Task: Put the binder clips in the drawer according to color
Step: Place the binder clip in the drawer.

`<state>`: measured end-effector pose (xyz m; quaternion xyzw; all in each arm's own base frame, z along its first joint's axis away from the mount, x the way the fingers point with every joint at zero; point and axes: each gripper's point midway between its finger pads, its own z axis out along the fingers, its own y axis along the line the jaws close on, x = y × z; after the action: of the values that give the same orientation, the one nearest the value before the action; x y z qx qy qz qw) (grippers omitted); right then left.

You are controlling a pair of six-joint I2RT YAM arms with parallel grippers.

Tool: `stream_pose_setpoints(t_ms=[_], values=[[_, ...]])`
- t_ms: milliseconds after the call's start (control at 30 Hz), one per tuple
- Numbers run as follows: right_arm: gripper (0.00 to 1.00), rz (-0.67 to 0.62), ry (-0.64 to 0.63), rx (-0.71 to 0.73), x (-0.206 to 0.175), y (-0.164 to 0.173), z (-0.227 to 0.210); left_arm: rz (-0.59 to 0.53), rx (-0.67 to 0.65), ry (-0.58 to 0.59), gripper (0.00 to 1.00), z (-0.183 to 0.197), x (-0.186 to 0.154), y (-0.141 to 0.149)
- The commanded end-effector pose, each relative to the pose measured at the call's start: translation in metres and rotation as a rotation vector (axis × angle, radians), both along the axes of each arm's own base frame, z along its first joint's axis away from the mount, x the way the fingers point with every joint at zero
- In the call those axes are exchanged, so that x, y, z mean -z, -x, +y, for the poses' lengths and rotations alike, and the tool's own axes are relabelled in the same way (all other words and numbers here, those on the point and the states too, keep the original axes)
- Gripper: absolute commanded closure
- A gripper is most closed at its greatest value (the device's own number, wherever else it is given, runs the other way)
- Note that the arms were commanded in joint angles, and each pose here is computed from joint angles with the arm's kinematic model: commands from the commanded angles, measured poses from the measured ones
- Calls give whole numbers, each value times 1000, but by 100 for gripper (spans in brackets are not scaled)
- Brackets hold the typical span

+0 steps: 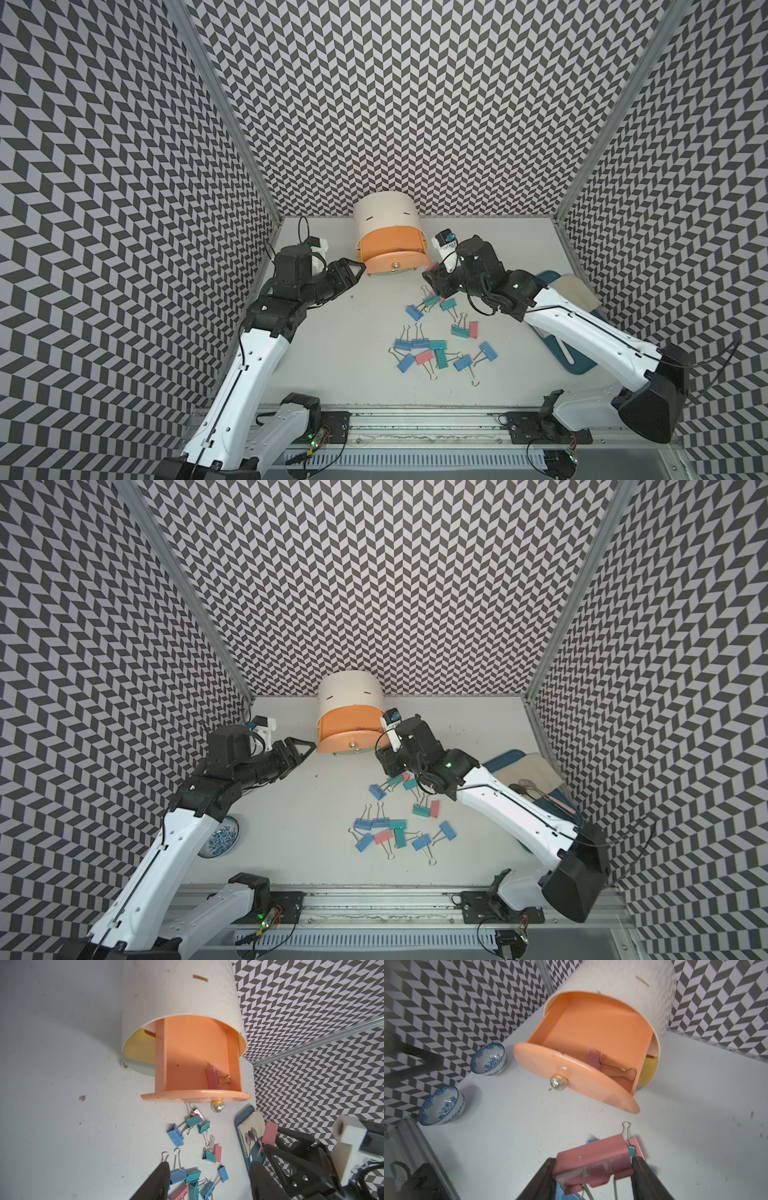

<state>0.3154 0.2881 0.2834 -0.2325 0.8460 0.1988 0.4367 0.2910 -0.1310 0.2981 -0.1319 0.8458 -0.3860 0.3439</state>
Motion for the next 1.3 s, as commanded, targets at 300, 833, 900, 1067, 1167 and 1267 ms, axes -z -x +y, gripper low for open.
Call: stream_pose_setpoints(t_ms=[300, 833, 900, 1067, 1167, 1267], values=[[54, -125, -114, -55, -79, -44, 46, -133, 98, 120, 34, -23, -51, -25], [54, -233, 22, -52, -69, -118, 94, -153, 108, 251, 35, -16, -68, -51], [54, -238, 34, -56, -66, -122, 97, -151, 100, 251, 34, -11, -67, -50], [53, -225, 48, -69, -54, -126, 103, -139, 79, 245, 34, -2, -60, -48], [53, -210, 41, -79, -49, -125, 106, -134, 75, 246, 35, -1, -57, -46], [50, -200, 34, -88, -47, -124, 108, -128, 73, 243, 35, 0, -55, -45]])
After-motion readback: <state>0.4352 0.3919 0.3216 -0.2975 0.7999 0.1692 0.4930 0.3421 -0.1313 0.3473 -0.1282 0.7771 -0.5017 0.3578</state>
